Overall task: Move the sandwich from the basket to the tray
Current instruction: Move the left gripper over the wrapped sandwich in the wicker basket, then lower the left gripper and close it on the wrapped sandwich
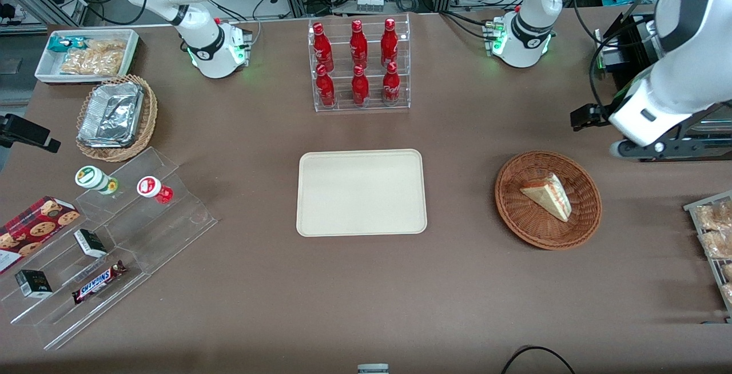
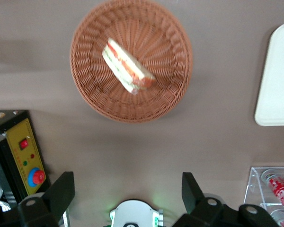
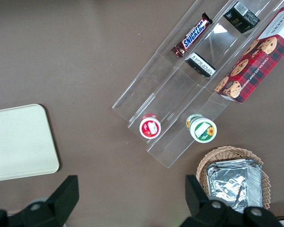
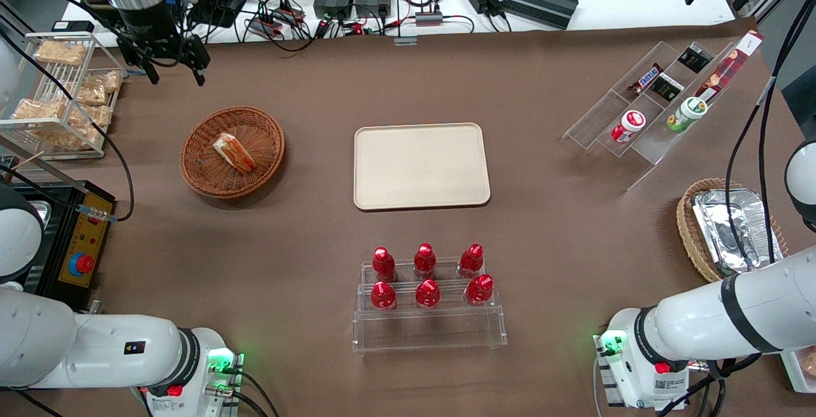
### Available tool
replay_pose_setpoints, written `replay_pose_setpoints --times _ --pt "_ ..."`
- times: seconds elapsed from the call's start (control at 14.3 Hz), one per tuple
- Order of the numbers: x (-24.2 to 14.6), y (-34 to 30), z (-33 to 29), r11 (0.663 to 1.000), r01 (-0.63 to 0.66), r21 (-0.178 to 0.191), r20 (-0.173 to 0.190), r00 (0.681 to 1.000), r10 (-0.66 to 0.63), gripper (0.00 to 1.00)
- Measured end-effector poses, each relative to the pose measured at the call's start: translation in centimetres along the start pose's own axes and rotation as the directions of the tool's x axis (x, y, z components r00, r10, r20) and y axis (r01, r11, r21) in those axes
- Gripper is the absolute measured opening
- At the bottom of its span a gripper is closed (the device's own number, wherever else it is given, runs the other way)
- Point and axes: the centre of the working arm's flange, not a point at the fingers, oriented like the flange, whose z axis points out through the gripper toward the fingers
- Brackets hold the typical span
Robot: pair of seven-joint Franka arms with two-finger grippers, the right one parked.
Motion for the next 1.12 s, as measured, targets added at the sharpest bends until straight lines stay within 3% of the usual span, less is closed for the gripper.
replay_pose_setpoints --times 0.14,0.42,0.63,0.77,0.98,1.12 --pt "1.1 0.0 3.5 1.000 0.001 -0.001 0.007 1.000 -0.001 1.00" --pt "2.3 -0.8 9.9 0.999 0.035 -0.006 -0.020 0.999 -0.035 1.00" --pt "3.0 -2.3 13.9 0.980 0.196 -0.037 -0.091 0.976 -0.199 1.00" --pt "3.7 -2.1 16.3 0.925 0.370 -0.084 -0.142 0.914 -0.379 1.00" --pt "5.0 -1.3 19.9 0.784 0.601 -0.157 -0.145 0.771 -0.620 1.00" --pt "6.1 -0.9 21.8 0.696 0.688 -0.207 -0.144 0.682 -0.717 1.00"
